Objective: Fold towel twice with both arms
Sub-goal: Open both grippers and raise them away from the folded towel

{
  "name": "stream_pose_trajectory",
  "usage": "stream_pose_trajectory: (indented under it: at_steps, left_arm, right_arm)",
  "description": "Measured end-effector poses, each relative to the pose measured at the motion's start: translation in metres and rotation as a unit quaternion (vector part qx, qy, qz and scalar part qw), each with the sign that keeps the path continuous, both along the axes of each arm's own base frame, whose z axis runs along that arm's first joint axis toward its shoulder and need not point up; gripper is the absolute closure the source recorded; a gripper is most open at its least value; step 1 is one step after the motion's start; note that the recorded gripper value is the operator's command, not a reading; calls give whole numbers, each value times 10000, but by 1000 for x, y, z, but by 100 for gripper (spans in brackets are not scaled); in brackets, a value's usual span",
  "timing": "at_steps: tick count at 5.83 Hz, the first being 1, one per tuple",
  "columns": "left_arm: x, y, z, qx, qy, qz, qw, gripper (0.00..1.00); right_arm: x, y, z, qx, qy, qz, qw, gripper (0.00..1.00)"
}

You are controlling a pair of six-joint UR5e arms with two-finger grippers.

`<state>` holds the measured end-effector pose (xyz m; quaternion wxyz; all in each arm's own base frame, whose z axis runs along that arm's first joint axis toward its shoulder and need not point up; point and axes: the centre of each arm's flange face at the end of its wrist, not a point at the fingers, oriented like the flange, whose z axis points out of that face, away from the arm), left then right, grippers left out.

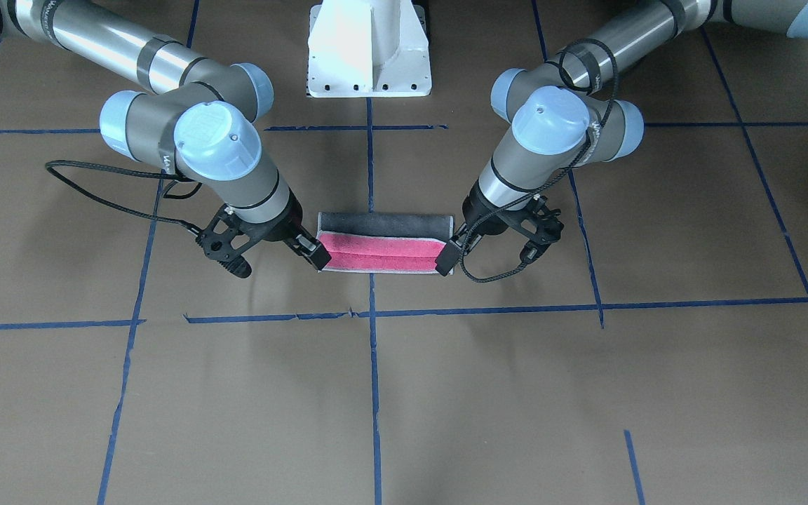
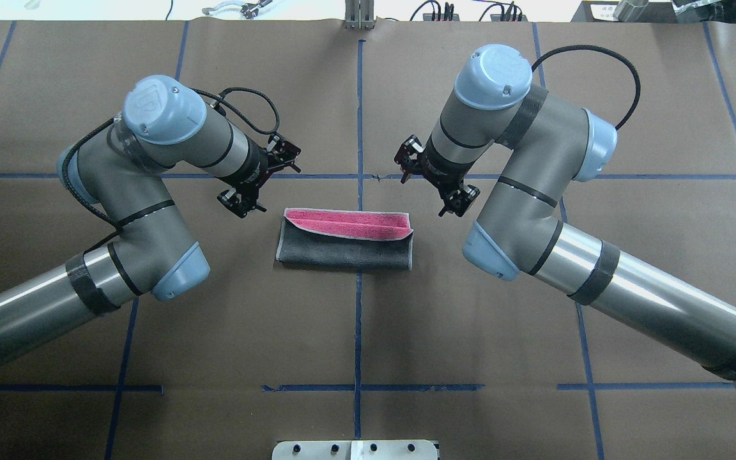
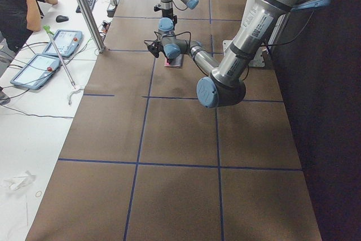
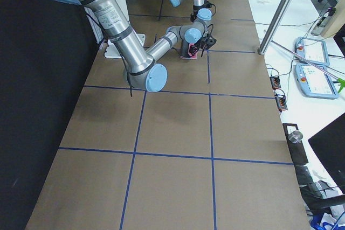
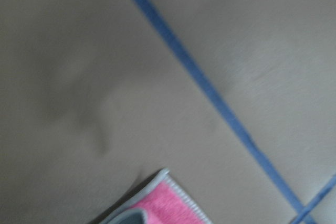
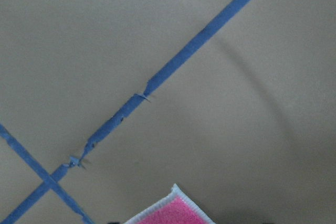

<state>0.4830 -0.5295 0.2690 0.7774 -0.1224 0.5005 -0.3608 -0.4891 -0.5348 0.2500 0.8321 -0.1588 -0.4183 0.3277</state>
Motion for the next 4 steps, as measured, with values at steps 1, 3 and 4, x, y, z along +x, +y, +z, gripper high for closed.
stream_pose_trajectory:
  at_steps: [1, 3, 4]
  left_arm:
    - [-14, -5, -5, 381, -4, 112, 9992, 0]
    - [-44, 16, -2, 1603, -139, 669, 9847, 0]
    - [-53, 28, 0, 2103, -205, 898, 9733, 0]
  right_arm:
    - [26, -5, -5, 269, -81, 46, 9996, 0]
    - [82, 9, 7, 1000, -84, -73, 9949, 0]
    - [107, 13, 23, 1402, 11, -268, 9898, 0]
